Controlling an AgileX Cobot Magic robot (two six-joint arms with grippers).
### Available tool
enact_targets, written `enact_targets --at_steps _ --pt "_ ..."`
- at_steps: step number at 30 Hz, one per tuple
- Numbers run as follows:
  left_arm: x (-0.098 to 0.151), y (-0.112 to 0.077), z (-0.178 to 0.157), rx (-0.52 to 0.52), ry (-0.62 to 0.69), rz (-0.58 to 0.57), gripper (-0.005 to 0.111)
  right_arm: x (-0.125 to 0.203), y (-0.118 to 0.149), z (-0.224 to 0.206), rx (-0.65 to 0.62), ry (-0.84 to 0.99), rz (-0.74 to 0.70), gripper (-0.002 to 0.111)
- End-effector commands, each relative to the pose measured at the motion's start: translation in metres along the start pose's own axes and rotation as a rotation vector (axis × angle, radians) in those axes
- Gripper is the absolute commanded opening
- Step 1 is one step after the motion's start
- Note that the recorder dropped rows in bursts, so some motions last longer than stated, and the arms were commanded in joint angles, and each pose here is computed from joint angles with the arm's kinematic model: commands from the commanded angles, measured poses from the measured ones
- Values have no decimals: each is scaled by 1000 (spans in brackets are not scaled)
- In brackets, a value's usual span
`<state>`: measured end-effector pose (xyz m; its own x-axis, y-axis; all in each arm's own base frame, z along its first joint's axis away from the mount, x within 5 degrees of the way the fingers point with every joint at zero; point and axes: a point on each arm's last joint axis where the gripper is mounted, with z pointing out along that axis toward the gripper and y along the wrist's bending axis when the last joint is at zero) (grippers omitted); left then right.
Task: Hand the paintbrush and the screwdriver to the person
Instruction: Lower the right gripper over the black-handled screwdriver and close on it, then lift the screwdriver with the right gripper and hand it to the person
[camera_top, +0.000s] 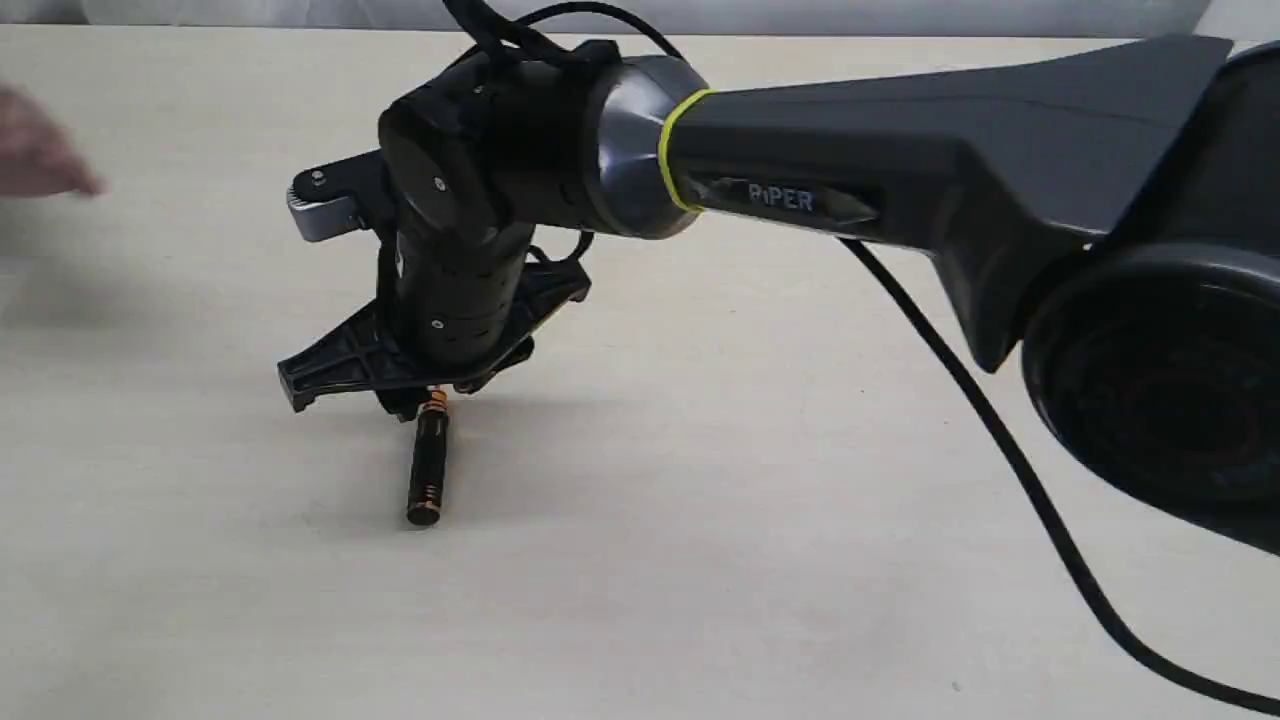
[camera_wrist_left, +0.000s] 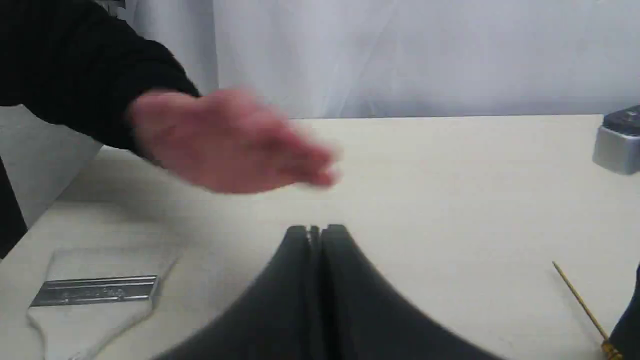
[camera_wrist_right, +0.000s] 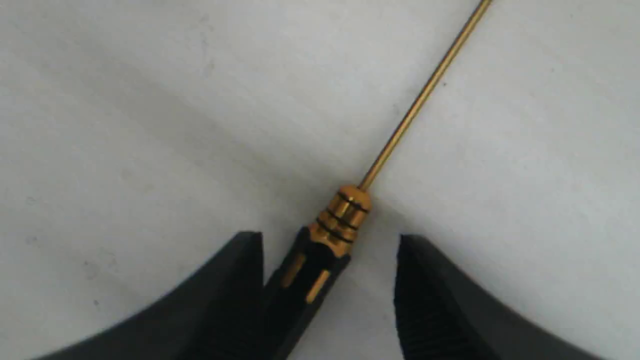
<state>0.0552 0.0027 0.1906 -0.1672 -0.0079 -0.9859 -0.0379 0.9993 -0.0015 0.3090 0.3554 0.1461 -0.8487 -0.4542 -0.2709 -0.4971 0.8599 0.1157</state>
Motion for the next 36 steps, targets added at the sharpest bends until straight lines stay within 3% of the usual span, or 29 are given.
enact_targets --at_steps 1,12,14,19,22,28,36 --pt "0 -1 0 9 -7 -1 0 -2 1 3 -9 -19 23 45" --pt "0 -1 0 9 -7 -1 0 7 0 39 -20 49 61 44" --pt "0 -1 0 9 -7 -1 0 9 -1 41 -15 57 59 40" --pt "0 -1 0 9 -7 -1 0 12 -3 42 7 91 47 8" --pt "0 -1 0 9 -4 -4 0 12 -2 38 2 103 8 4" --pt "0 -1 0 9 -6 -4 0 9 18 5 -108 58 -95 4" --pt "0 -1 0 9 -6 -4 0 7 66 -90 -213 -201 -350 4"
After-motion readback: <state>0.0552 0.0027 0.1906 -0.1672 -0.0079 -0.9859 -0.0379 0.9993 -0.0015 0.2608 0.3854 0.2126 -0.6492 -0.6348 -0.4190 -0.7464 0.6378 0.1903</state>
